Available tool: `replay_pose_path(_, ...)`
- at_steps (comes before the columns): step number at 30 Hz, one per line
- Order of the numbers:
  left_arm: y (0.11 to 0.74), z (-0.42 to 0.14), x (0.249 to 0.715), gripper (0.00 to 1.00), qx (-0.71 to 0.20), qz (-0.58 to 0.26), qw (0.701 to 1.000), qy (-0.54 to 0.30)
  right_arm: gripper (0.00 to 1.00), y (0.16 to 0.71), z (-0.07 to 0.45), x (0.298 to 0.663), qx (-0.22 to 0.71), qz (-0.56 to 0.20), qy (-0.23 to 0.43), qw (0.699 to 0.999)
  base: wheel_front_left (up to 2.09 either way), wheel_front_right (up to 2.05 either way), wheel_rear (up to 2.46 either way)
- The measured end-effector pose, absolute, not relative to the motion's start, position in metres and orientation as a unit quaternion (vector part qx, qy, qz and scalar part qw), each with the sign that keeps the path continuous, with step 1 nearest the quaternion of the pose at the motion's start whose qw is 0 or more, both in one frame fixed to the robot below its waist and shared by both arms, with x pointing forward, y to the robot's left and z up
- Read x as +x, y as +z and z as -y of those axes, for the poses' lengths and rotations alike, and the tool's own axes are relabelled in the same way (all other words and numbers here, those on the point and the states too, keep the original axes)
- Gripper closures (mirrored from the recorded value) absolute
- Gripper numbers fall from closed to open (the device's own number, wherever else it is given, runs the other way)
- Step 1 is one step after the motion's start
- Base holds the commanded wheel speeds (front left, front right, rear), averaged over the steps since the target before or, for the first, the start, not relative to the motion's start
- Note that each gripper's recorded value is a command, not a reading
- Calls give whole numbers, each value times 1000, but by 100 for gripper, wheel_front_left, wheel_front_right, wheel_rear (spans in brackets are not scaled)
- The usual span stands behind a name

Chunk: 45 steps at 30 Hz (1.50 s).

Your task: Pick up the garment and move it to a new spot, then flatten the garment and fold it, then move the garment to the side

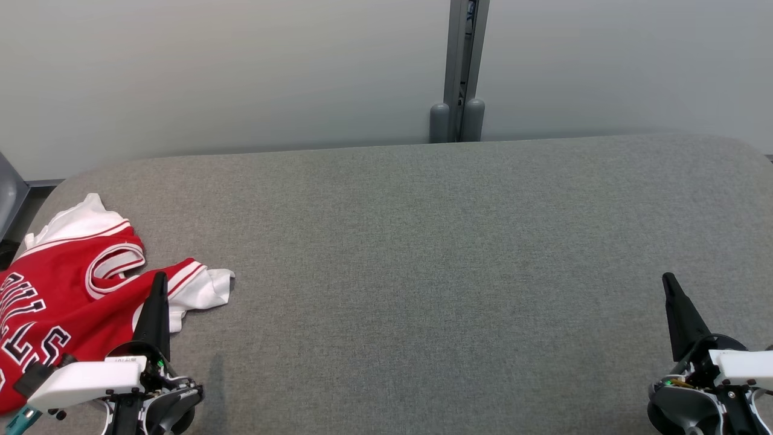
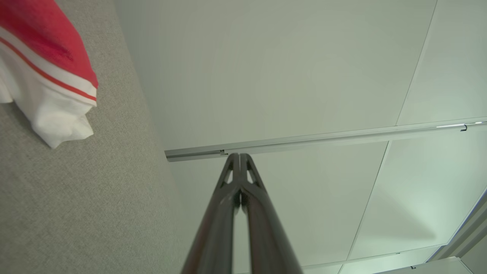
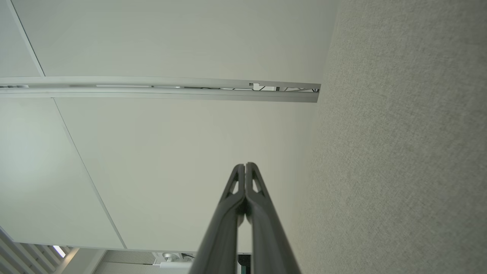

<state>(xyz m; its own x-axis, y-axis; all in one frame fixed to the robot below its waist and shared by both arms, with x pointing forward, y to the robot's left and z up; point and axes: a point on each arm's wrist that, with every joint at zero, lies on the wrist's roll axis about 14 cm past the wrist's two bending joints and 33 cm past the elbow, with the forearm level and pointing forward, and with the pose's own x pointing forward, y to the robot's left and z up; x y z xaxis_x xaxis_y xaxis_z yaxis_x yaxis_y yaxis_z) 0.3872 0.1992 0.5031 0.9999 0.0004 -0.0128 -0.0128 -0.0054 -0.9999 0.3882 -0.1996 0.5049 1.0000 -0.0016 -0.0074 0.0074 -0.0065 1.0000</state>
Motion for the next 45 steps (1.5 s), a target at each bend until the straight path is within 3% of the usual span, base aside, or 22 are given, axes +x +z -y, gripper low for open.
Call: replay_pose_path(45, 503, -199, 387, 100, -709, -4, 705, 5, 100, 505, 200, 388, 709, -2, -3, 705, 0, 0, 0)
